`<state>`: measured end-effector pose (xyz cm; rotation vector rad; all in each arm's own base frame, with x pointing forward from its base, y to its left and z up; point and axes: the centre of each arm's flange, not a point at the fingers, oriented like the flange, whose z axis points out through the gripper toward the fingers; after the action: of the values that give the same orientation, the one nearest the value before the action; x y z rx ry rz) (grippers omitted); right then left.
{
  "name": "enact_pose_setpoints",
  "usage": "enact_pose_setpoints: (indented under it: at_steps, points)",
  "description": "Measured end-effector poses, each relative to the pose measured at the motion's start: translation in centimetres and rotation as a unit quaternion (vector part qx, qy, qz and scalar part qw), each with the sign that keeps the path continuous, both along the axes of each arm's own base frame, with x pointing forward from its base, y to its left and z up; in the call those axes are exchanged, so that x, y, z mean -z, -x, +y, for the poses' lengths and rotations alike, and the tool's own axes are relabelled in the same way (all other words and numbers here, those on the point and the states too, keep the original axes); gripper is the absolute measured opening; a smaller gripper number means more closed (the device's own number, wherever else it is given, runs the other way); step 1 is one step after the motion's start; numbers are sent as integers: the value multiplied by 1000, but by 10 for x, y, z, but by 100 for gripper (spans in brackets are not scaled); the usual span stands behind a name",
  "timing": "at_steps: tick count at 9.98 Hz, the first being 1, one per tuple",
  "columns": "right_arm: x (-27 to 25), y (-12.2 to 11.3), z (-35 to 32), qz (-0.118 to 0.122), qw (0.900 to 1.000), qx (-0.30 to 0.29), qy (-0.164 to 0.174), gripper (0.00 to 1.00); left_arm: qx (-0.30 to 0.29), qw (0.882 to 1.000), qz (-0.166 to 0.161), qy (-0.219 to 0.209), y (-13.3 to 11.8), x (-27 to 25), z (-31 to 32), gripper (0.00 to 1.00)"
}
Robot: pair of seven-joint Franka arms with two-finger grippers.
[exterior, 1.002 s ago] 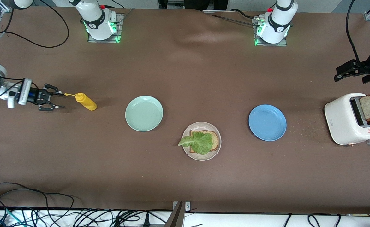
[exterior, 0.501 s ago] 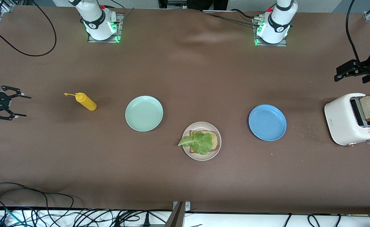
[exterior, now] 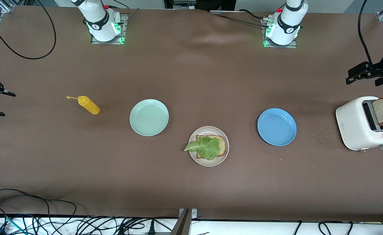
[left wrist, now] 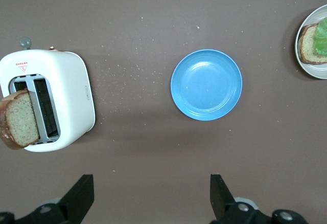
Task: Make sandwich on beige plate with both arms
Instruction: 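Open the right gripper and withdraw it from the bottle, then lower the left gripper onto the bread slice in the toaster and close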
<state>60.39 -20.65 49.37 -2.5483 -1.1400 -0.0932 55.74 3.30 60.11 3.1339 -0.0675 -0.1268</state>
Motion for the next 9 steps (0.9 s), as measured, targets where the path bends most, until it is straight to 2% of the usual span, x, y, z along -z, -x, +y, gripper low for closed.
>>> enact_pose_setpoints:
  at_steps: [1, 3, 5, 7, 9]
  points:
    - [-28, 0, 19, 9, 998, 43, 38, 93, -1, 1000, 0, 0, 0, 0, 1, 100]
    - [-71, 2, 67, 24, 985, 140, 101, 93, -8, 1000, 2, -1, 0, 2, 9, 100]
    - [-88, 5, 100, 45, 962, 234, 131, 96, -35, 999, 23, -1, -8, 25, 39, 100]
    - [-92, 4, 120, 56, 939, 300, 158, 96, -74, 996, 56, -7, -24, 72, 87, 100]
    - [-92, 2, 144, 66, 913, 361, 176, 100, -123, 989, 81, -12, -26, 105, 149, 100]
